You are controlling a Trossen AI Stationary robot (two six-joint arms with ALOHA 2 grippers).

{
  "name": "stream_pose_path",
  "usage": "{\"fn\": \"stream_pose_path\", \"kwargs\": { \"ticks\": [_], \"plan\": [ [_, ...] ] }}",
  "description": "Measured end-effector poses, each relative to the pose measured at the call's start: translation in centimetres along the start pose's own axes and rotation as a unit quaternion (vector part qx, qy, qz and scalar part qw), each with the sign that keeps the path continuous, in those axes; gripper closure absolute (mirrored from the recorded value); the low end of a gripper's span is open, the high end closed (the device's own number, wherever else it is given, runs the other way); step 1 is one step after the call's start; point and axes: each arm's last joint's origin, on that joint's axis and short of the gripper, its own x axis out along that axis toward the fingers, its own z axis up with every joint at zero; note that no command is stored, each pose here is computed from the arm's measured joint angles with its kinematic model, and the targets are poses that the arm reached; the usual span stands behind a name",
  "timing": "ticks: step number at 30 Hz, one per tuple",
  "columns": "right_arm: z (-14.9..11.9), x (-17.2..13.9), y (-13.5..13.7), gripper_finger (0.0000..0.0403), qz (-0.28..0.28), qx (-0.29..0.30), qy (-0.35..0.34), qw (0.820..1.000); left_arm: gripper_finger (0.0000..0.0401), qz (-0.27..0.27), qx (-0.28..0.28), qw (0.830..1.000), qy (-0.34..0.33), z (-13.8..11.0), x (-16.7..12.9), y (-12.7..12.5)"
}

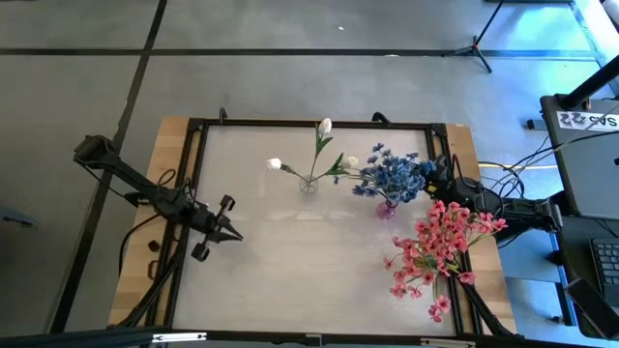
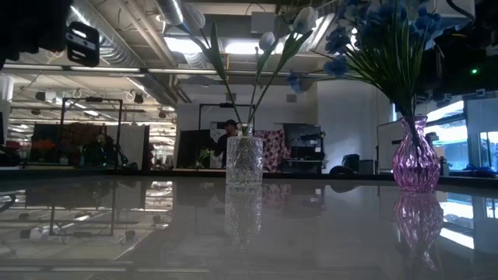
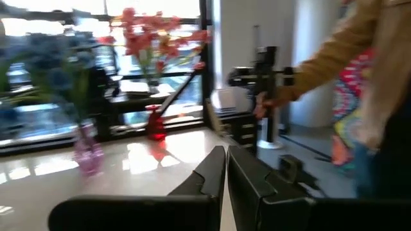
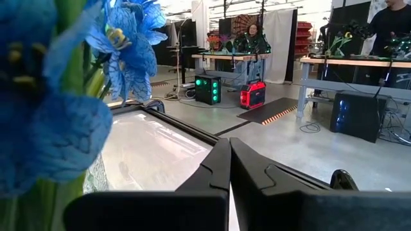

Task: Sort flowers into vase by color
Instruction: Return to Home Position

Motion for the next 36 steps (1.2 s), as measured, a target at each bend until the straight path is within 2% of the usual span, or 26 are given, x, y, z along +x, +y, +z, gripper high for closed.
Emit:
{"fn": "stream_pose_path", "kwargs": {
  "ticks": [3,8,11,14,18,22,28,31,36],
  "plan": [
    [0.0,0.0,0.0,0.0400,0.000,0.000,0.000,1.000,0.0387,0.022,-0.003,1.000,0.001,0.0,0.0,0.2],
    [0.0,0.0,0.0,0.0400,-0.001,0.001,0.001,1.000,0.0387,0.019,-0.003,1.000,0.001,0.0,0.0,0.3],
    [0.0,0.0,0.0,0.0400,-0.001,0.001,0.001,1.000,0.0387,0.051,-0.006,0.999,0.000,0.0,0.1,1.0],
    [0.0,0.0,0.0,0.0400,-0.001,0.001,0.001,1.000,0.0387,0.079,-0.021,0.997,-0.001,0.0,0.1,2.2],
    [0.0,0.0,0.0,0.0400,-0.001,0.001,0.001,1.000,0.0387,0.082,-0.063,0.994,0.017,-0.5,0.0,3.6],
    [0.0,0.0,0.0,0.0400,-0.002,0.001,0.000,1.000,0.0387,0.134,-0.085,0.983,0.087,-1.9,-0.6,4.8],
    [0.0,0.0,0.0,0.0400,-0.002,0.001,0.000,1.000,0.0387,0.245,-0.057,0.965,0.070,-1.4,-1.8,6.0],
    [0.0,0.0,0.0,0.0400,-0.002,0.001,0.000,1.000,0.0387,0.231,-0.027,0.971,0.059,-0.9,-2.3,5.7],
    [0.0,0.0,0.0,0.0400,-0.002,0.002,0.000,1.000,0.0387,0.211,-0.029,0.975,0.058,-0.8,-3.6,5.2]
  ]
}}
